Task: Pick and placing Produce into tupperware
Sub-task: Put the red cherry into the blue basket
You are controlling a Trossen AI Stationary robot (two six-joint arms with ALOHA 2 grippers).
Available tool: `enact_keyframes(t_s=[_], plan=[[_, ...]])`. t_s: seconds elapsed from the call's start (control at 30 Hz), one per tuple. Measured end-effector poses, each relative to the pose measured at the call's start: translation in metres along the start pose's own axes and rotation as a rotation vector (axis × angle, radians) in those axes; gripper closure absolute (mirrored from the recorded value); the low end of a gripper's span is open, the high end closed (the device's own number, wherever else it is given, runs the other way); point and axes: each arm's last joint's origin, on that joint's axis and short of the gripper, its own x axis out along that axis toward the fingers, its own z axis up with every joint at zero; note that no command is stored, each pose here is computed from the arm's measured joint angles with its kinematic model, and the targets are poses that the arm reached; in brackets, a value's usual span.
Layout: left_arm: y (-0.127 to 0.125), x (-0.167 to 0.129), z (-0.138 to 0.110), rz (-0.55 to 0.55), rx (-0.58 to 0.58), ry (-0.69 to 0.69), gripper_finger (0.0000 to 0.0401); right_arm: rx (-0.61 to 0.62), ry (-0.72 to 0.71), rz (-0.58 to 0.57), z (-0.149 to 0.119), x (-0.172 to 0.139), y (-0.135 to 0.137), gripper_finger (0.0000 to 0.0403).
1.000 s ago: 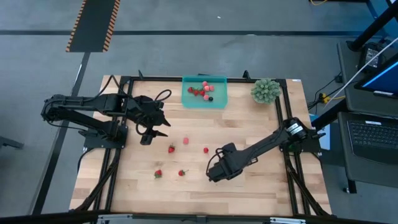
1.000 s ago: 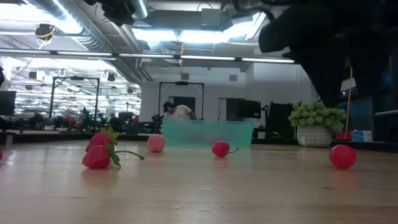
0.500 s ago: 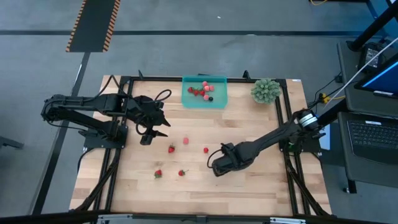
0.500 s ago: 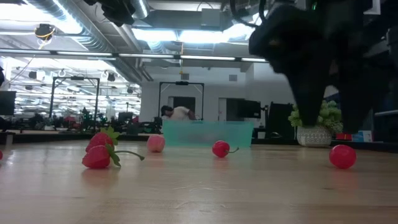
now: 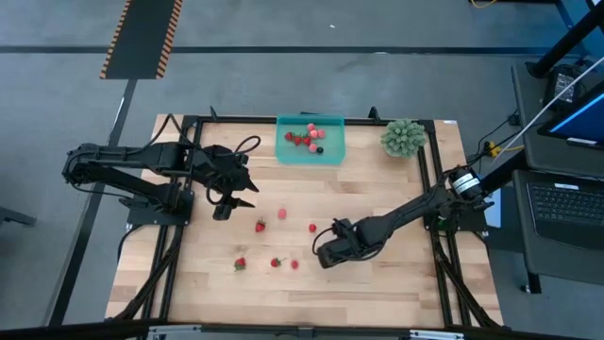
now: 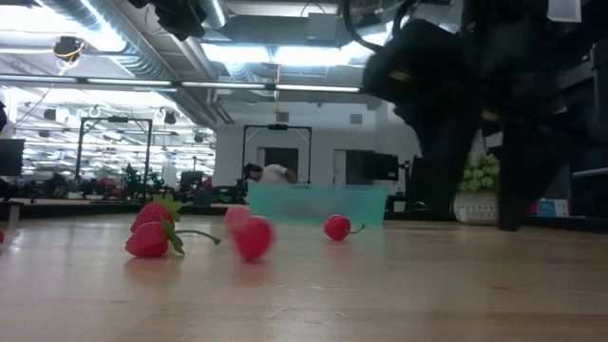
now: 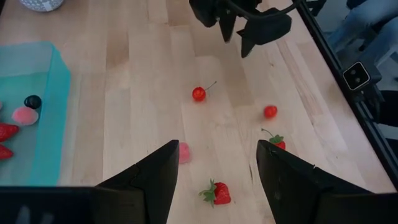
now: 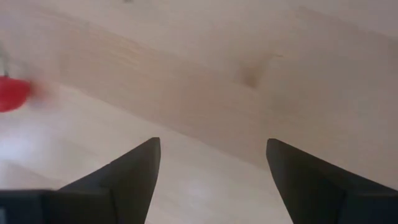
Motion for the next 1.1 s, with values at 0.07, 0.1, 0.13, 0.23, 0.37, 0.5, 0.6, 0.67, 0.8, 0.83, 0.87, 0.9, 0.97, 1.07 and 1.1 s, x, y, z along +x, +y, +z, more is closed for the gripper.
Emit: enact_keyframes(t_s=[0.07, 0.1, 0.13, 0.23, 0.37, 0.5, 0.6, 0.67, 0.8, 0.83, 0.87, 0.9, 0.97, 1.07, 1.1], plan=[[0.000, 0.000, 0.000, 0.000, 0.000, 0.000, 0.0193, -0.001, -0.036, 0.038, 0.001, 0.000, 0.003, 0.0108], [0.000, 0.000, 0.000, 0.000, 0.000, 0.001, 0.0193, -0.006, -0.053, 0.052, 0.001, 0.000, 0.005, 0.0108], [0.000, 0.000, 0.000, 0.000, 0.000, 0.001, 0.0193, -0.014, -0.068, 0.061, 0.002, 0.000, 0.006, 0.0108], [0.000, 0.000, 0.000, 0.000, 0.000, 0.001, 0.0193, -0.021, -0.102, 0.064, 0.003, 0.000, 0.006, 0.0108], [0.000, 0.000, 0.000, 0.000, 0.000, 0.000, 0.0193, -0.027, -0.114, 0.059, 0.003, 0.000, 0.005, 0.0108], [0.000, 0.000, 0.000, 0.000, -0.001, 0.002, 0.0193, -0.062, -0.117, 0.057, 0.004, 0.000, 0.005, 0.0108], [0.000, 0.000, 0.000, 0.000, -0.001, 0.004, 0.0193, -0.113, -0.184, 0.055, 0.005, -0.001, 0.006, 0.0108], [0.000, 0.000, 0.000, 0.000, -0.001, 0.004, 0.0193, -0.120, -0.232, 0.063, 0.009, -0.001, 0.007, 0.0108], [0.000, 0.000, 0.000, 0.000, 0.000, 0.004, 0.0193, -0.176, -0.263, 0.118, 0.025, -0.002, 0.014, 0.0108], [0.000, 0.000, 0.000, 0.000, 0.000, 0.004, 0.0193, -0.202, -0.274, 0.140, 0.030, -0.002, 0.017, 0.0108], [0.000, 0.000, 0.000, 0.000, 0.000, 0.004, 0.0193, -0.227, -0.285, 0.158, 0.036, -0.001, 0.020, 0.0108], [0.000, 0.000, 0.000, 0.000, -0.001, 0.004, 0.0193, -0.252, -0.296, 0.163, 0.041, -0.002, 0.021, 0.0108], [0.000, 0.000, 0.000, 0.000, -0.001, 0.005, 0.0193, -0.272, -0.316, 0.157, 0.054, -0.002, 0.021, 0.0108], [0.000, 0.000, 0.000, 0.000, -0.001, 0.005, 0.0193, -0.284, -0.341, 0.126, 0.069, -0.002, 0.019, 0.0108], [0.000, 0.000, -0.001, 0.000, -0.001, 0.005, 0.0193, -0.286, -0.348, 0.125, 0.073, -0.002, 0.019, 0.0108]])
